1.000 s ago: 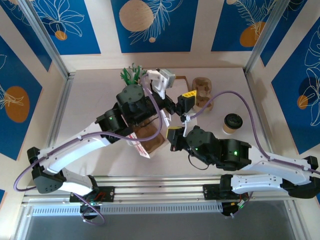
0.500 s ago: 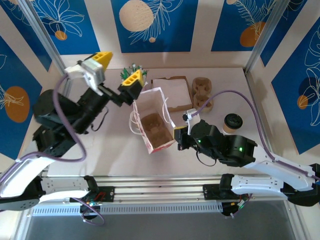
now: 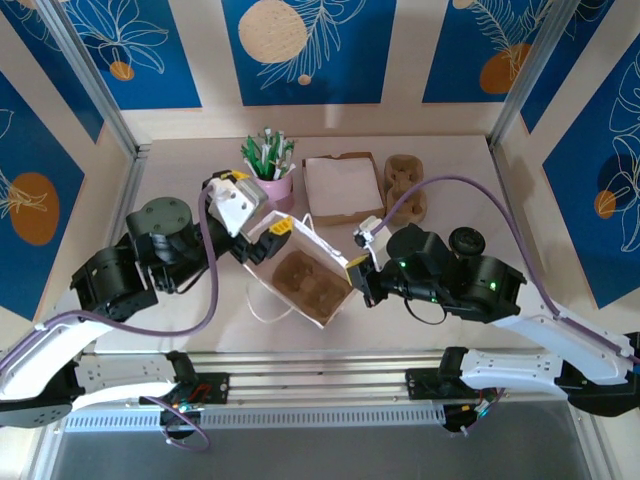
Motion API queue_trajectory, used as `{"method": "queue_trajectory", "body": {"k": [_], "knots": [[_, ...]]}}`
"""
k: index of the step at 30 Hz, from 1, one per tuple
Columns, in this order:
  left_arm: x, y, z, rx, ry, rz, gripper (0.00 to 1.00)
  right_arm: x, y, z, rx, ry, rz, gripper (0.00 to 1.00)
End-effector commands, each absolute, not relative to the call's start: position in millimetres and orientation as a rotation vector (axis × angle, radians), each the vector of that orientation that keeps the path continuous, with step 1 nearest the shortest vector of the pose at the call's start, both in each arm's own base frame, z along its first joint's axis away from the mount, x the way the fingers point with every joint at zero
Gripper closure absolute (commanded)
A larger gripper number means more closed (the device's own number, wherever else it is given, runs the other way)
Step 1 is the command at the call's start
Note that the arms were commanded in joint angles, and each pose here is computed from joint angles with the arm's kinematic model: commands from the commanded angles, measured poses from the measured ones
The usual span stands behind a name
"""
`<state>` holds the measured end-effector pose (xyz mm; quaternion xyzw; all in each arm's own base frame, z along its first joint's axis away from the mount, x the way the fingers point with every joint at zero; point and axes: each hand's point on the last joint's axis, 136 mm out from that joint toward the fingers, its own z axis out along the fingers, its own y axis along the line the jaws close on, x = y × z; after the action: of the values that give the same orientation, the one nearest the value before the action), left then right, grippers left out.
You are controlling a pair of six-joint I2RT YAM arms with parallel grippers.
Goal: Pack the takeout coffee
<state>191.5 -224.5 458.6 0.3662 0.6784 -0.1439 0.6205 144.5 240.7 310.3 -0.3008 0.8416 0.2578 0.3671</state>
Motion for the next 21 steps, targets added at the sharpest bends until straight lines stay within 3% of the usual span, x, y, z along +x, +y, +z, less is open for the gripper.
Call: {"method": "queue_trajectory", "body": {"k": [1,12,21], "knots": [[177.1,-216.6,441.7,0.93,1.607,-0.351,0.1,138.3,238.6,319.5,-0.853,2.125,0.665,1.0],[191.7,-204.4,390.2,1.039,1.77,-0.115,0.21,131.0,239.6,320.9,-0.95,2.093,0.644,1.0],[193.2,-202.0,377.2,1.079,1.81,-0.132,0.43,128.0,240.8,320.1,-0.989,2.074,0.611,1.0]]}}
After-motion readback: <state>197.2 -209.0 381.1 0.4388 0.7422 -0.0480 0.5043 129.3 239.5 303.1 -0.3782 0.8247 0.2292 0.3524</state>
